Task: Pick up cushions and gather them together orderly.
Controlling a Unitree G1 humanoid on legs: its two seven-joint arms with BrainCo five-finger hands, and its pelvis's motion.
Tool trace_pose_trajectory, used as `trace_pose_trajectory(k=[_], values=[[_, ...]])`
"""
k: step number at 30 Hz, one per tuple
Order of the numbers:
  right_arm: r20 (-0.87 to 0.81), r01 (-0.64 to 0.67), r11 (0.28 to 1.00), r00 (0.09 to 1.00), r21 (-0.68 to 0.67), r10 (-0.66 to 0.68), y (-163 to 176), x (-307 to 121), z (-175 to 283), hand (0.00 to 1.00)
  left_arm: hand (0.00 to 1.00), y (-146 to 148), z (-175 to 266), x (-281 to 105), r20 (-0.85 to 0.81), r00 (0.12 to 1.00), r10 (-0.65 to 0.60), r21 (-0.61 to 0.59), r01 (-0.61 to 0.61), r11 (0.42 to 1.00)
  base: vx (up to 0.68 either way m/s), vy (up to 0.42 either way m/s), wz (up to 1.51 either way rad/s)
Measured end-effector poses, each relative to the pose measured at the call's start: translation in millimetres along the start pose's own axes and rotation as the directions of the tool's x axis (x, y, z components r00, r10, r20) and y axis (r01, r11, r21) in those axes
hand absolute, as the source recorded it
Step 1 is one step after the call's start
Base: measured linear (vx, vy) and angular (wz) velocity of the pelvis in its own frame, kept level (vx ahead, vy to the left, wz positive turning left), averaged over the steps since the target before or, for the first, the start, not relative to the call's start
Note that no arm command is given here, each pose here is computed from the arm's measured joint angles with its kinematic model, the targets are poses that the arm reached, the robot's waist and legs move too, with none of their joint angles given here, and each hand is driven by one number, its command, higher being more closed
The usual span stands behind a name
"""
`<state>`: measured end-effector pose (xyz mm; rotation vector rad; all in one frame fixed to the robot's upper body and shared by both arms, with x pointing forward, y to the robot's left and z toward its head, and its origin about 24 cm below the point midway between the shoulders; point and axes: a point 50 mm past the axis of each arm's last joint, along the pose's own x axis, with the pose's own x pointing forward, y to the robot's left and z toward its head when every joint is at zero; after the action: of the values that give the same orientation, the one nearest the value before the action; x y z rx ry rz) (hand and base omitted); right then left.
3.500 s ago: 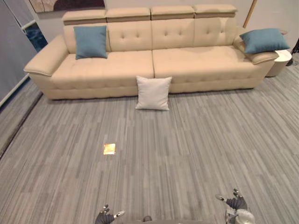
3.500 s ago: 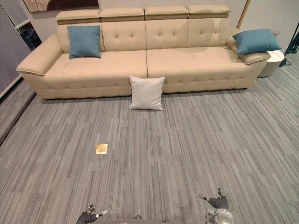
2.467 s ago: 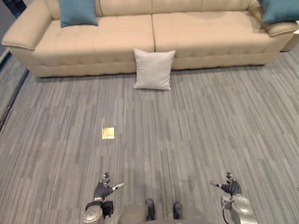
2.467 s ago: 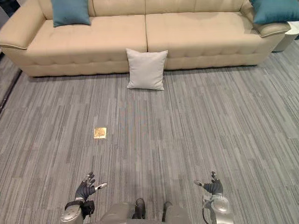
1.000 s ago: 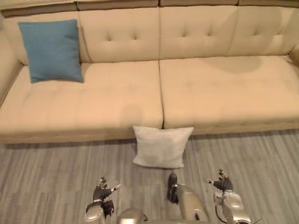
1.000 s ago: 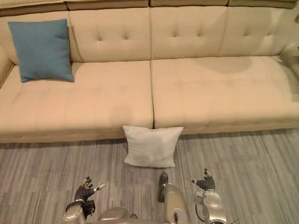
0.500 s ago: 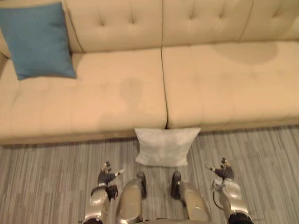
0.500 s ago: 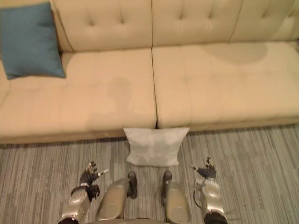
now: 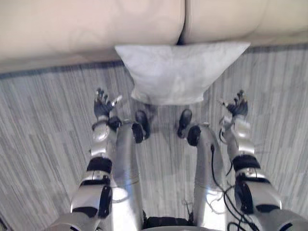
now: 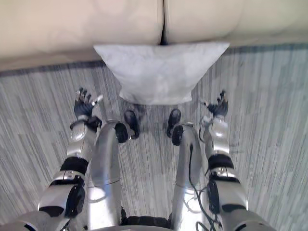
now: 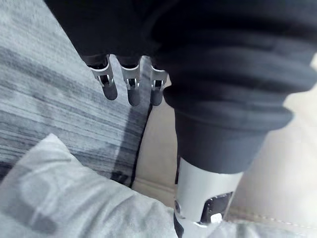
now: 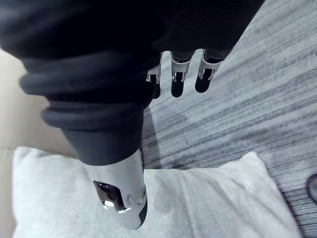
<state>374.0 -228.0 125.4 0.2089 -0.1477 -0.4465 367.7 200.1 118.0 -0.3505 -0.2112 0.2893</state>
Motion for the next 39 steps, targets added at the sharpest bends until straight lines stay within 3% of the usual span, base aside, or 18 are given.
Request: trace_pose_trajectory(k=[5, 6, 7, 12, 17, 24, 30, 39], values=[[0.137, -0.105, 0.993, 0.986, 0.052, 0.097, 46, 10, 49, 0.00, 0.00, -36, 41, 16, 0.128, 0.988, -0.086, 0.003, 0.086, 0.996, -0.12, -0.041, 0.03], [0.172, -0.123, 0.991, 0.979, 0.057, 0.112, 55, 9, 60, 1.00, 0.00, -47, 50, 17, 0.159, 0.980, -0.121, 0.017, 0.120, 0.993, -0.08, -0.017, 0.07], [0.205, -0.140, 0.988, 0.971, 0.065, 0.124, 64, 7, 69, 1.00, 1.00, -59, 58, 18, 0.184, 0.971, -0.150, 0.024, 0.148, 0.989, -0.06, -0.014, 0.09], [0.262, -0.187, 0.976, 0.953, 0.110, 0.153, 91, -5, 86, 1.00, 1.00, -94, 87, 18, 0.273, 0.940, -0.205, 0.032, 0.204, 0.978, 0.00, 0.002, -0.04], [0.305, -0.224, 0.966, 0.936, 0.132, 0.175, 99, -16, 94, 1.00, 1.00, -85, 87, 19, 0.276, 0.946, -0.170, 0.062, 0.159, 0.985, -0.01, 0.000, -0.01], [0.348, -0.276, 0.950, 0.913, 0.145, 0.212, 89, -41, 85, 1.00, 1.00, -83, 81, -8, 0.312, 0.920, -0.236, 0.063, 0.228, 0.972, -0.02, -0.004, -0.06], [0.447, -0.336, 0.931, 0.861, 0.147, 0.240, 56, -91, 65, 1.00, 1.00, -62, 46, -54, 0.303, 0.909, -0.288, 0.066, 0.281, 0.957, 0.01, -0.019, 0.03], [0.205, -0.286, 0.957, 0.940, 0.045, 0.271, 13, -145, -15, 1.00, 1.00, -9, -30, -135, 0.016, 0.969, -0.245, 0.025, 0.244, 0.969, 0.21, 0.030, -0.01]])
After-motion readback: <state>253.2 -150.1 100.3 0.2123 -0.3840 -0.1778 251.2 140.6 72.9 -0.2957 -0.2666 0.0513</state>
